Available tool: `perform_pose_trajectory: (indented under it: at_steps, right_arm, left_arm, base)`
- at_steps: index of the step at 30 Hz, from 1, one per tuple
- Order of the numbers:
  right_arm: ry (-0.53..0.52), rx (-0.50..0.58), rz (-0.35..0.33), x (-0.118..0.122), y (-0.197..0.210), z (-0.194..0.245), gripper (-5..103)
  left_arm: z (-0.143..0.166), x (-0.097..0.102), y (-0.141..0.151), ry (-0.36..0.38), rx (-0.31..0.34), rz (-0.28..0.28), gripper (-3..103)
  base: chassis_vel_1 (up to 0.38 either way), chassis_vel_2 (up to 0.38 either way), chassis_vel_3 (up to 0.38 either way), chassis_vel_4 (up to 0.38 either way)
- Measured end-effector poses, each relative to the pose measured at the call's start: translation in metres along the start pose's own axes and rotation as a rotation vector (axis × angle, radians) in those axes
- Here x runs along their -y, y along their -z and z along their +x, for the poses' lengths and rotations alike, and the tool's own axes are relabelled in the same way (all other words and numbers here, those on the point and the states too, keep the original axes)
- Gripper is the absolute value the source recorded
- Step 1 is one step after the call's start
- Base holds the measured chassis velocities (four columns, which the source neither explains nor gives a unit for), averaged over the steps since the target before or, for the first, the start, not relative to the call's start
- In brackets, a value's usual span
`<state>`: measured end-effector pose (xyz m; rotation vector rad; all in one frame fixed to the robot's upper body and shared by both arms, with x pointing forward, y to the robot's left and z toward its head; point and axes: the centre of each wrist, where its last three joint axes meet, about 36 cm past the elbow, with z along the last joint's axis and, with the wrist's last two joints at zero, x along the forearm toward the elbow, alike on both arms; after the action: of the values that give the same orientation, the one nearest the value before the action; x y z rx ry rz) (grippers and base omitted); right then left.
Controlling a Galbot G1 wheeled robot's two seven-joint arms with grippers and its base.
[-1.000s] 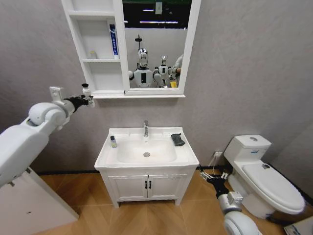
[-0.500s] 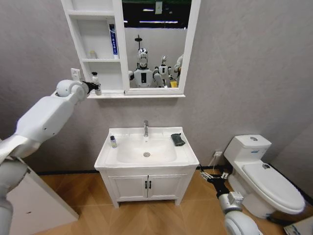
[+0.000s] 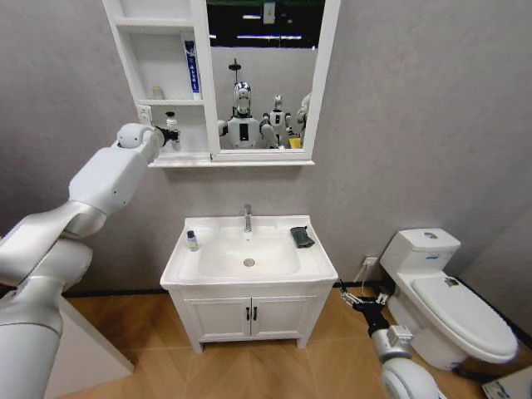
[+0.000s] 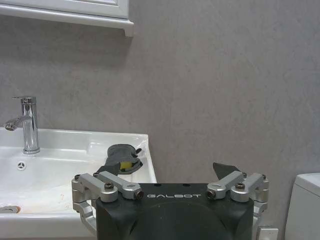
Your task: Move facial cleanser and shampoo from washbasin to cabinet, then wipe washbasin with towel.
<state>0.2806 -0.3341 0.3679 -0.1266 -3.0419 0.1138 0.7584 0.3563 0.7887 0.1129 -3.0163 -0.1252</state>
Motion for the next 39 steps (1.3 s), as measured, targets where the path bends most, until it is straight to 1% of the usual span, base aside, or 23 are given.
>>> perform_pose_trajectory:
  at_steps: [3, 8, 14, 17, 26, 37, 39]
  right_arm:
    - [-0.001, -0.003, 0.001, 0.001, -0.001, 0.001, 100]
    - [-0.004, -0.005, 0.002, 0.001, -0.002, 0.002, 100]
    - [-0.004, -0.006, 0.002, 0.001, -0.003, 0.002, 100]
    - [-0.005, -0.006, 0.002, 0.000, -0.003, 0.003, 100]
    - [-0.008, -0.002, 0.005, 0.003, -0.002, 0.002, 100]
    - [-0.006, 0.000, 0.005, 0.002, -0.002, 0.003, 100]
    - [-0.004, 0.002, 0.006, 0.002, -0.001, 0.003, 100]
  left_arm:
    - [-0.003, 0.002, 0.002, 0.006, -0.012, 0.005, 30]
    - [-0.006, 0.008, 0.002, 0.001, -0.038, -0.008, 30]
    - [-0.008, 0.008, -0.004, 0.006, -0.056, -0.009, 30]
    - [-0.012, 0.007, -0.009, 0.012, -0.072, 0.002, 30]
    - [-0.017, 0.010, -0.007, 0.012, -0.077, 0.020, 30]
    - [-0.022, 0.009, -0.009, 0.012, -0.083, 0.006, 30]
    - [-0.022, 0.007, -0.014, 0.012, -0.086, 0.006, 30]
  base:
    - [0.000, 0.000, 0.000, 0.000]
    - [0.000, 0.000, 0.000, 0.000]
    - [0.000, 0.000, 0.000, 0.000]
    - [0.000, 0.000, 0.000, 0.000]
    - [0.000, 0.000, 0.000, 0.000]
    - [0.000, 0.000, 0.000, 0.000]
    - [0.000, 0.000, 0.000, 0.000]
